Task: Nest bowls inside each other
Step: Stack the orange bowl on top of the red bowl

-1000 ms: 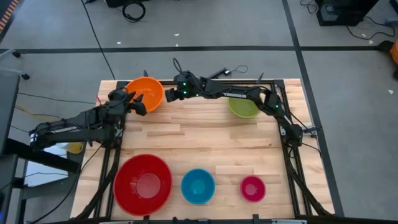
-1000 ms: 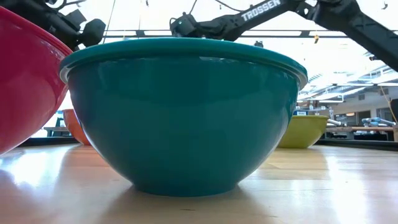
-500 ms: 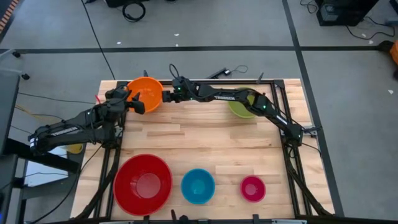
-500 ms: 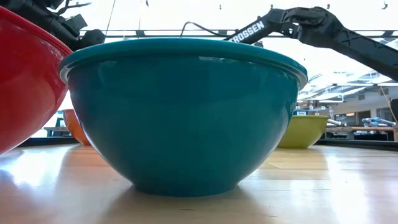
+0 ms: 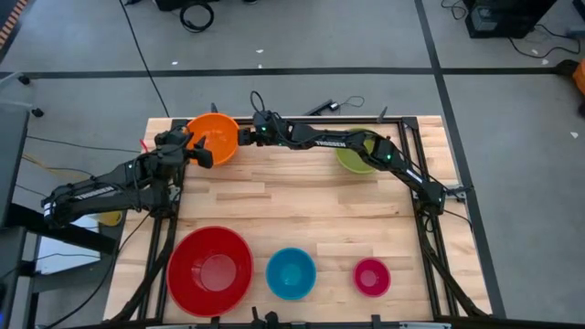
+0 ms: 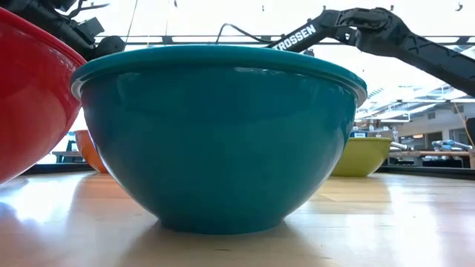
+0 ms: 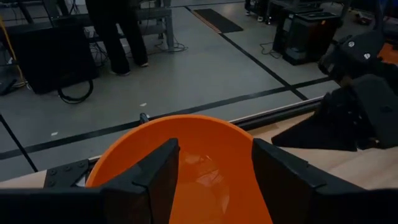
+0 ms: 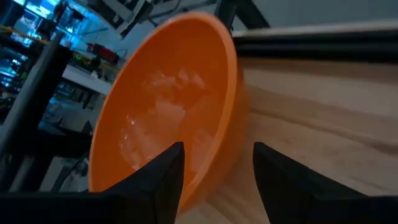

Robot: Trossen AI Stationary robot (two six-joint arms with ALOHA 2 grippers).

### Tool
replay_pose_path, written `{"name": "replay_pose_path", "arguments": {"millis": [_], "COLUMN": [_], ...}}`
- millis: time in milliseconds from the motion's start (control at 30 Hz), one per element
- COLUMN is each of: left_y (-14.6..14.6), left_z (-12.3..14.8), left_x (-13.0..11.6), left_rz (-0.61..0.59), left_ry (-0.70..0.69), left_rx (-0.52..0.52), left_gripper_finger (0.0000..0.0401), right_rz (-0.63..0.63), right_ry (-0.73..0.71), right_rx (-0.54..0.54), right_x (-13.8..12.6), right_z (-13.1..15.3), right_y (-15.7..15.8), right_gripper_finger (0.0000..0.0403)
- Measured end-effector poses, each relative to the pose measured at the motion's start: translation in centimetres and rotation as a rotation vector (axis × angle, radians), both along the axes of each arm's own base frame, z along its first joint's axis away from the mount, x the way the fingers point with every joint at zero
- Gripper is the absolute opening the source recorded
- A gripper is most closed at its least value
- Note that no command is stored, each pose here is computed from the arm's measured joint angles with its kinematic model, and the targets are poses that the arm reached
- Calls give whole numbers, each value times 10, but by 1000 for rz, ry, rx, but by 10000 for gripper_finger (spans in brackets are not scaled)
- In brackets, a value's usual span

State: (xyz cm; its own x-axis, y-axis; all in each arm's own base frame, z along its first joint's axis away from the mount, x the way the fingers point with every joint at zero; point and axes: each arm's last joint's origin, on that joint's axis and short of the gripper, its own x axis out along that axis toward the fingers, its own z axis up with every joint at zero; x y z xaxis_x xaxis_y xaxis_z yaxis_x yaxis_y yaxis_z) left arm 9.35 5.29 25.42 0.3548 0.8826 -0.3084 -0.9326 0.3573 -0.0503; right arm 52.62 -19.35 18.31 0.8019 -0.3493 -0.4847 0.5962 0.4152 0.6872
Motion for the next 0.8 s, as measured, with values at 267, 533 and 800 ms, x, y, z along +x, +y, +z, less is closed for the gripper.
{"name": "replay_pose_path", "arguments": {"millis": [267,533,800], "left_y": [0,-3,-1], "left_z": [-3,-17,-26], "left_x": [-1,3,18], "left_rz": [-19,-174,-274], "left_ry": [89,197,305], "left_rx": [6,-127,-187], "left_gripper_finger": [205,186,176], "right_rz": [10,-47,-124], "right_ry": [45,-12,54], "right_rx": [25,147,104], "right_x": [2,7,5], "right_z": [-4,-4,-8], "right_y": [13,27,32], "right_gripper_finger": [195,195,192]}}
